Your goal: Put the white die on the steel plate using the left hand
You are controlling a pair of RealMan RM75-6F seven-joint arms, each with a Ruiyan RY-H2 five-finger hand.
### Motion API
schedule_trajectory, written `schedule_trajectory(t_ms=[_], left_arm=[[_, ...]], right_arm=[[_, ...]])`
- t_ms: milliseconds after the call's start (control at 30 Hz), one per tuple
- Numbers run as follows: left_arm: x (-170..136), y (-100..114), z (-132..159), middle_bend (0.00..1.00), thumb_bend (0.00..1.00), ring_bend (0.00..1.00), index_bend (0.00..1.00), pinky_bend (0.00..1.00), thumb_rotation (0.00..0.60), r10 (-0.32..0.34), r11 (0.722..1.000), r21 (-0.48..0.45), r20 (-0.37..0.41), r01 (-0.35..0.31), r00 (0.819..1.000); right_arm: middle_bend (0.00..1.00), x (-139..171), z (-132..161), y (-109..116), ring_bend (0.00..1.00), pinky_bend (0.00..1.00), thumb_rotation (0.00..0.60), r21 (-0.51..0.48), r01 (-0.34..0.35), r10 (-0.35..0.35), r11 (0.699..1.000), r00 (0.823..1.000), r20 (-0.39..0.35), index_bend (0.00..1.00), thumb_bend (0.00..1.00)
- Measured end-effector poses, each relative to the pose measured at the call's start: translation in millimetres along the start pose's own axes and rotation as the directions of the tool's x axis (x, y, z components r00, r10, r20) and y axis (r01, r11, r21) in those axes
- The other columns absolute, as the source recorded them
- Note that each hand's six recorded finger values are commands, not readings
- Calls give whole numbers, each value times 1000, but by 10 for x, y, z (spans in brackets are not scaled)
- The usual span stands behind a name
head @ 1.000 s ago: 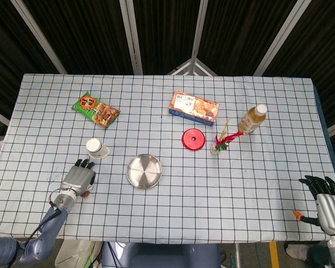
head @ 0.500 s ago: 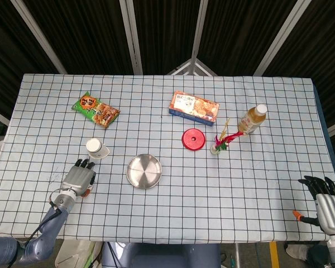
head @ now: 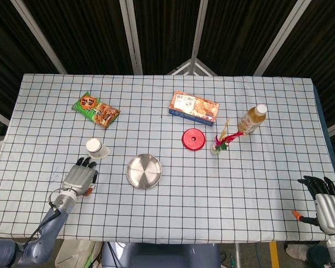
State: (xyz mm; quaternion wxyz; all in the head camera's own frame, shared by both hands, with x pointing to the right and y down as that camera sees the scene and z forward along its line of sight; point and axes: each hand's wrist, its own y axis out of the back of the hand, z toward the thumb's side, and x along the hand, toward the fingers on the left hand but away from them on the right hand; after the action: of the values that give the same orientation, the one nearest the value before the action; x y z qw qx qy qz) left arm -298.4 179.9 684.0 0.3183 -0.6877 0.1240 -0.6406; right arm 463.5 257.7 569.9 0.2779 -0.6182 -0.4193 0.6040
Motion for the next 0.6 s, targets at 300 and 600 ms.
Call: schedule_trajectory(t_ms=[300, 600], left_arm=[[-390, 334, 196, 146, 512, 0, 569, 9, 600, 64, 998, -25, 77, -62, 995], [-302, 609, 551, 174, 508, 0, 582, 8, 600, 141, 990, -51, 151, -135, 979]], right_arm=[[188, 3, 68, 25, 126, 0, 600, -18, 10, -10, 1000, 1000, -10, 248, 96], [188, 37, 24, 112, 126, 0, 600, -37, 31, -31, 999, 999, -8, 248, 96]])
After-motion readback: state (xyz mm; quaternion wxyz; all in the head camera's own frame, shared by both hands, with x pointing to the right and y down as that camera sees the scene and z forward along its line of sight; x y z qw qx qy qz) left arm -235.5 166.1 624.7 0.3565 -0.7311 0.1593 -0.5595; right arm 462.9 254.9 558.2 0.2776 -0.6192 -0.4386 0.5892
